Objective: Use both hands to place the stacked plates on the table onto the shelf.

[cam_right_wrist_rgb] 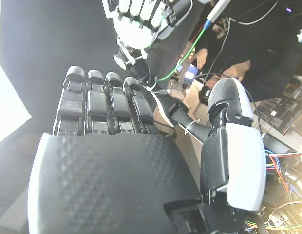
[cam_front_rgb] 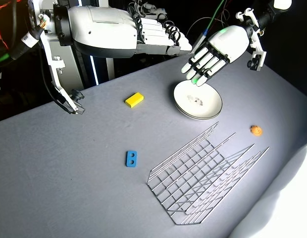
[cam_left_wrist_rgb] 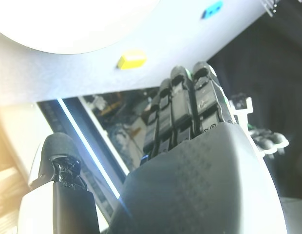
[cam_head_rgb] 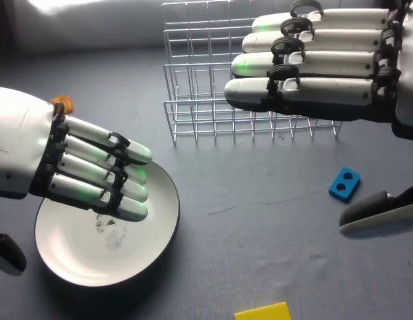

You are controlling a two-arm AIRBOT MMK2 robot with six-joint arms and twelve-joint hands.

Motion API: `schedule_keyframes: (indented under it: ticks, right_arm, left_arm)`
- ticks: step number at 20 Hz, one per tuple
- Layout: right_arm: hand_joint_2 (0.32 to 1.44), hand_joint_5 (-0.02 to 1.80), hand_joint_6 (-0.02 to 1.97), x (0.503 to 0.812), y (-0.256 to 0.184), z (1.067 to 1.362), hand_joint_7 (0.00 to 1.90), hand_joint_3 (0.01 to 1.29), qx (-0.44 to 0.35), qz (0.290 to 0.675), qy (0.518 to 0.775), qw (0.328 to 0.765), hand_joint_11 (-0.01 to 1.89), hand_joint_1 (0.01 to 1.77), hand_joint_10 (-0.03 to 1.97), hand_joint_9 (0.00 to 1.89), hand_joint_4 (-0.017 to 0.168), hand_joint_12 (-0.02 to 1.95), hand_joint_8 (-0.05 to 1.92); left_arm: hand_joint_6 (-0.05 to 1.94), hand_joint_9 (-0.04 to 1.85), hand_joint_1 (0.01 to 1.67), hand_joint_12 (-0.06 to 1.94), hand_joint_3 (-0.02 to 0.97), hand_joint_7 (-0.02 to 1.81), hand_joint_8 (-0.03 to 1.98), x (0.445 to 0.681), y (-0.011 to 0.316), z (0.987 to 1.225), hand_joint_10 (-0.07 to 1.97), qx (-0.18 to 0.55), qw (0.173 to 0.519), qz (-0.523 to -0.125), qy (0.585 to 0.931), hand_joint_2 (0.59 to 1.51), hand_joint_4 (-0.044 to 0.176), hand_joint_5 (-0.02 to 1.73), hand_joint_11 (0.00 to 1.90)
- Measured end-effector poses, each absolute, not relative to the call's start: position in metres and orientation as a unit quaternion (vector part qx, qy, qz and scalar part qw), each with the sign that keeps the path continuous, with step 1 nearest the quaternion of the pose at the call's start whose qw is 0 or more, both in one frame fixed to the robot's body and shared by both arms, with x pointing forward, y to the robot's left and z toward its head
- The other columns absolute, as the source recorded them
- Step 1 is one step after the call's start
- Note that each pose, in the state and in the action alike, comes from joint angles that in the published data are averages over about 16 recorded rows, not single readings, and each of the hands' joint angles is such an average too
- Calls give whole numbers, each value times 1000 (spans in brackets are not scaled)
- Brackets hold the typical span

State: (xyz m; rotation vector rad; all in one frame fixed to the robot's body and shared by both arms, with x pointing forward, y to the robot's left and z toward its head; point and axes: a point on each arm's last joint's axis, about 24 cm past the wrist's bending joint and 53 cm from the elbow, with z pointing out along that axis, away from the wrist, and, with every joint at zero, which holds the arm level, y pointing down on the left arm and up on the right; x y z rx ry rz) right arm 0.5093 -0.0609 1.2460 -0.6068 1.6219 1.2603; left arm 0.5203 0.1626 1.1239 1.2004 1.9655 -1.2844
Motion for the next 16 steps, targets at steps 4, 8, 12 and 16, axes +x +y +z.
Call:
schedule_keyframes:
  ticks: [4, 8, 12, 16]
  right_arm:
    - [1077, 15, 14, 509, -61, 1246, 19, 39, -249, 517, 665, 479, 20, 124, 7, 20, 1, 62, 1]
    - [1078, 17, 14, 509, -61, 1245, 19, 33, -249, 517, 666, 478, 20, 109, 7, 21, 1, 59, 3]
    - [1073, 19, 14, 512, -60, 1240, 20, 29, -242, 524, 673, 463, 19, 225, 12, 22, 1, 57, 9]
    - [1069, 21, 14, 516, -60, 1231, 21, 16, -231, 528, 686, 445, 19, 505, 8, 21, -1, 40, 9]
  left_arm:
    - [18, 71, 167, 18, 36, 64, -4, 522, 162, 1126, 12, 444, 252, -471, 720, 1071, 2, 32, 25]
    - [18, 59, 128, 18, 32, 52, -4, 525, 165, 1131, 12, 446, 257, -469, 718, 1068, 2, 30, 23]
    - [18, 23, 36, 17, 36, 20, -3, 531, 173, 1133, 12, 452, 261, -459, 719, 1054, 2, 20, 17]
    - [18, 22, 17, 17, 20, 18, -4, 536, 185, 1130, 12, 460, 263, -444, 723, 1057, 2, 21, 17]
